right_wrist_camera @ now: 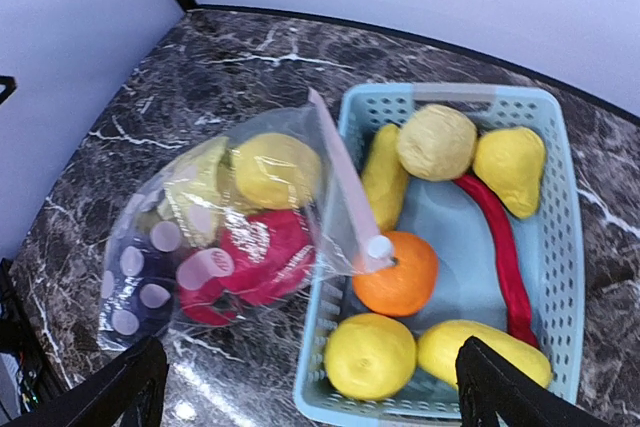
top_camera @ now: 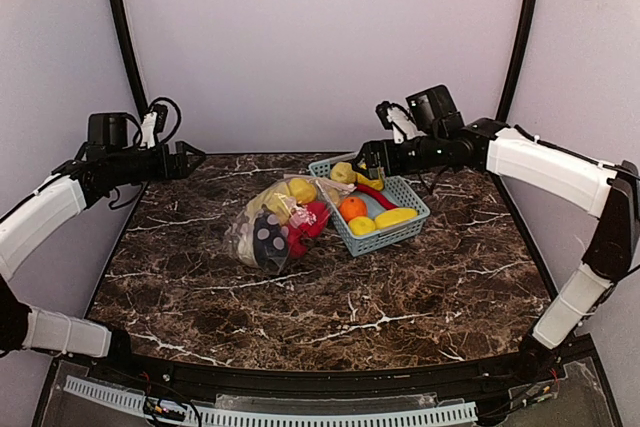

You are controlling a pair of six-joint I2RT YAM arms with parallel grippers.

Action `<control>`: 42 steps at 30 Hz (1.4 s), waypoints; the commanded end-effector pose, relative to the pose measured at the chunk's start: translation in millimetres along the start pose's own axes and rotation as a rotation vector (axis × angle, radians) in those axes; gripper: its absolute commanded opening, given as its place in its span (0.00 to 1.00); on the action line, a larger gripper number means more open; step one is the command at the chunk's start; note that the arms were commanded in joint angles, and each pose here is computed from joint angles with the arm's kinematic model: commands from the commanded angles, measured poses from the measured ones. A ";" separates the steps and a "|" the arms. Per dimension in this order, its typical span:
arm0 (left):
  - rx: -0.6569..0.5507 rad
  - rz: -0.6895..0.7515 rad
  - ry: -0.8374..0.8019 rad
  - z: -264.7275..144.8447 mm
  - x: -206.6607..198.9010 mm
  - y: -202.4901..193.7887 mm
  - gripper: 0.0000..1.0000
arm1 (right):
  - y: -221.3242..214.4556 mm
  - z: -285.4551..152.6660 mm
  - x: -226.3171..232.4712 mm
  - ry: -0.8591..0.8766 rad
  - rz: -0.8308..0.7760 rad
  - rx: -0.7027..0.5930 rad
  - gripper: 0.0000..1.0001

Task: Place the food in the zip-top bag and seal the zipper
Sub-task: Reset both arms

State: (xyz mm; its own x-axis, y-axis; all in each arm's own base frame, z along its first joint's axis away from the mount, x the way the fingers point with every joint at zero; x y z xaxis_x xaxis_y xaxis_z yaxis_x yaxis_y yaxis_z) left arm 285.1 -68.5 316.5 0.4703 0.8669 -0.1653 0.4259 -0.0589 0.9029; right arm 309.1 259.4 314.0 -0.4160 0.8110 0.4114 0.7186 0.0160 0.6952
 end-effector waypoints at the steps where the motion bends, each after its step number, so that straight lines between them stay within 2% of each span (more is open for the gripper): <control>1: 0.043 -0.032 0.108 -6.8 18.8 -0.6 0.99 | 1.0 -15.8 -43.6 -0.067 0.139 -0.061 0.99; 9: 0.075 -0.170 0.262 -36.7 75.6 -20.2 0.99 | -15.0 -56.6 -140.6 -0.247 0.315 -0.147 0.99; 13: 0.029 -0.170 0.327 -56.1 81.2 -25.4 0.99 | -18.8 -92.6 -160.4 -0.321 0.341 -0.238 0.99; 20: -0.036 -0.048 0.380 -84.2 61.3 -28.7 0.99 | -29.7 -147.3 -155.6 -0.397 0.215 -0.467 0.99; 26: -0.061 -0.033 0.378 -92.6 49.8 -44.6 0.99 | -55.0 -172.7 -146.7 -0.377 0.105 -0.655 0.99; 34: -0.039 -0.058 0.438 -97.7 49.1 -54.2 0.99 | -87.2 -172.1 -154.3 -0.408 0.094 -0.693 0.99; 42: -0.043 -0.049 0.444 -99.0 48.4 -54.3 0.99 | -91.2 -176.2 -153.3 -0.418 0.084 -0.700 0.99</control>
State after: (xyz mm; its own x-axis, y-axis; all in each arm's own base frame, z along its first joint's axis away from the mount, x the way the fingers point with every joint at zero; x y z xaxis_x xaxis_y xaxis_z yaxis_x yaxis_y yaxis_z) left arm 212.9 25.2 305.4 0.0830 0.9957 -0.0417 0.3788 0.0072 0.9255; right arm 210.3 33.4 284.3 -0.0388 0.9423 0.3324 0.2245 -0.3160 0.9218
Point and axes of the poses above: each gripper's point midway between its finger pads, its own z axis out along the fingers, its own x axis along the line the jaws close on, y = z × x, the point moved 10 cm from there along -z, back along the fingers, and after that the axes turned 11 degrees about z, right-handed, at the moved point
